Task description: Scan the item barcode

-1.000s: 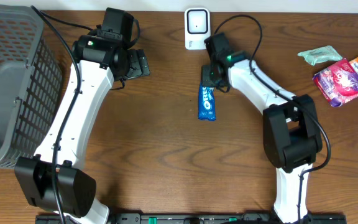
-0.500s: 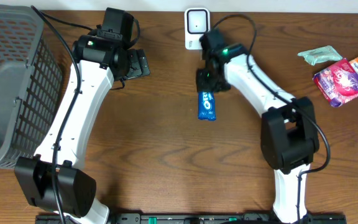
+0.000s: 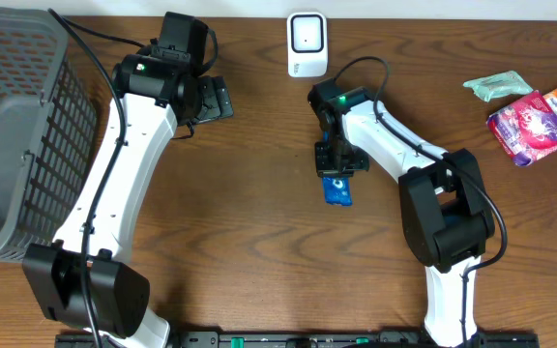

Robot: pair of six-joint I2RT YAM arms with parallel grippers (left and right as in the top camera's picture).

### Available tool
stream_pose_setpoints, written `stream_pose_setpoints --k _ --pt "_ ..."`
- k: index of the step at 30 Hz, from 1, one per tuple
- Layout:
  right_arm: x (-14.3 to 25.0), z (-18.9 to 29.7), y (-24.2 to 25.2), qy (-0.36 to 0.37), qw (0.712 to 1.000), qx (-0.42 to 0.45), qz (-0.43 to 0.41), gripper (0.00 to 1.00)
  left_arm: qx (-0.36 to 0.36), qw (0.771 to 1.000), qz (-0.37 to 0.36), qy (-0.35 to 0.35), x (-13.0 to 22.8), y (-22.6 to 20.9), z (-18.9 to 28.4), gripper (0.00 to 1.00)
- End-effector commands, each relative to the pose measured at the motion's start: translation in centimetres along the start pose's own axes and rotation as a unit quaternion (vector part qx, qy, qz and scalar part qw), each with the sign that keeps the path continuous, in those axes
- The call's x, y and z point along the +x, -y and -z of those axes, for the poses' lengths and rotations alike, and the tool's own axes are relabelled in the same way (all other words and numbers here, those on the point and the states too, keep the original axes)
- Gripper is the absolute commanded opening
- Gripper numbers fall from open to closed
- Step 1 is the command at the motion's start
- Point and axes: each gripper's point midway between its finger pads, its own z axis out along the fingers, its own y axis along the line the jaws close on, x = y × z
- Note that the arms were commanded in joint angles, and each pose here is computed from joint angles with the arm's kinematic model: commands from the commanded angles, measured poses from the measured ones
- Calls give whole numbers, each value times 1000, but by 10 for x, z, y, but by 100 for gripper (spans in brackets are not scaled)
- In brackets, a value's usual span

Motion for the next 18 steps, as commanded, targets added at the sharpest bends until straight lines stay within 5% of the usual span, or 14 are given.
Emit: stream_pose_setpoints --k 1,8,18 --pt "-18 36 2 49 999 -8 -12 2 -6 1000 -1 0 -1 -2 -1 98" --pt "-29 53 -8 83 996 -24 -7 31 -6 1000 -1 0 -1 -2 -1 98" --pt "-51 57 -26 177 982 52 34 47 -6 1000 -1 0 -1 -2 -1 98"
